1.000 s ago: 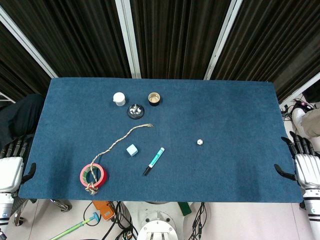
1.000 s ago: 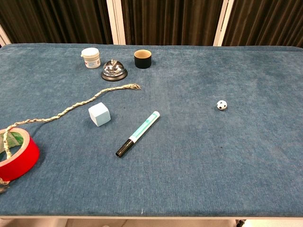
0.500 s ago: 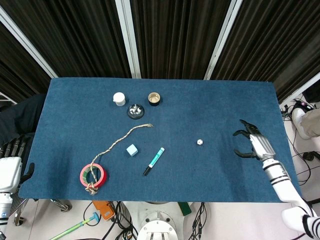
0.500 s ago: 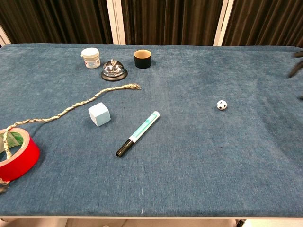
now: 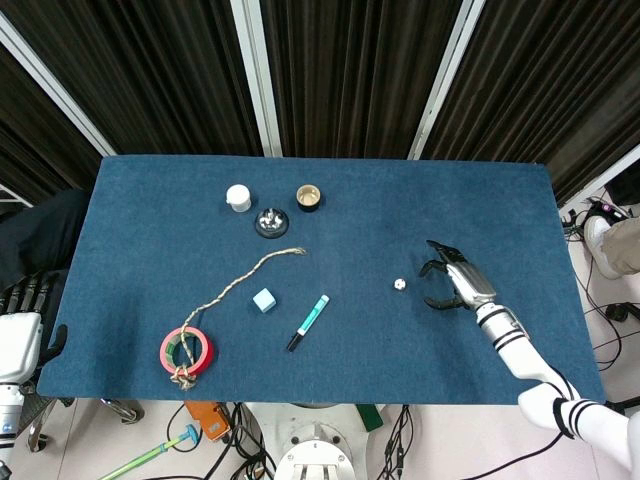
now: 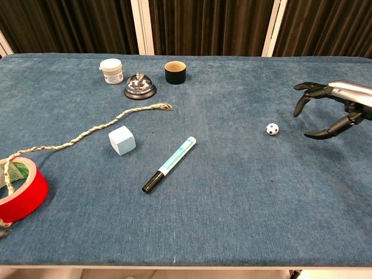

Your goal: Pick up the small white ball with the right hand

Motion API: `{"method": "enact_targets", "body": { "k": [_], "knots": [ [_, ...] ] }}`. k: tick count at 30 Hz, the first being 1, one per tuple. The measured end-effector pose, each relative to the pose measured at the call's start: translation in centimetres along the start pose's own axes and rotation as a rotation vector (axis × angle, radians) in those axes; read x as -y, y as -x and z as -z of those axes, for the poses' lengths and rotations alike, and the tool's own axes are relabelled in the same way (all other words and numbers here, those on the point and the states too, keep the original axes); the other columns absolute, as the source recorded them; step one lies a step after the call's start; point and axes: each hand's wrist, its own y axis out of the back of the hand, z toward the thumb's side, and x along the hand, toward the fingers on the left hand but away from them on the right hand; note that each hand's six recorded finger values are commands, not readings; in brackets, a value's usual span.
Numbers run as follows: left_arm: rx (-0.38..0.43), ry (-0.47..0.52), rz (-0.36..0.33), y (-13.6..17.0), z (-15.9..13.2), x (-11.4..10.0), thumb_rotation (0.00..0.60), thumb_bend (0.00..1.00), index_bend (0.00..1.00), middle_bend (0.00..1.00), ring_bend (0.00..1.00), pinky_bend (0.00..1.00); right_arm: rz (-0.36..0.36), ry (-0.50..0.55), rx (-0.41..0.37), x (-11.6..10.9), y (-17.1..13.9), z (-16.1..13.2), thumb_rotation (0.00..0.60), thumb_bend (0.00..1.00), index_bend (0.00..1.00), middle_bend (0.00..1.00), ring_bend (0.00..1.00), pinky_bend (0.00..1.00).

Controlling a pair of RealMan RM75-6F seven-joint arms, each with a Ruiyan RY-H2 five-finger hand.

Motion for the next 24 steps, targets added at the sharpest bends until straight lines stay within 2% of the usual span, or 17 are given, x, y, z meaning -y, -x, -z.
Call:
{"method": "enact_targets", "body": {
  "k": [12,24],
  "knots": [
    [0.002,-0.003,-0.003,-0.1,0.1,0.0,0.600,0.42,0.03,0.00,0.01,0.09,-0.037,-0.007,-0.014,1.2,3.2,-1.5,0.600,0.37,0.49,0.04,0.06,0.05],
    [0.003,-0.003,-0.003,-0.1,0.0,0.0,0.600,0.42,0.03,0.00,0.01,0.09,-0.065,-0.010,-0.022,2.0,4.1,-2.1,0.600,0.38,0.50,0.04,0.06,0.05]
  ]
}}
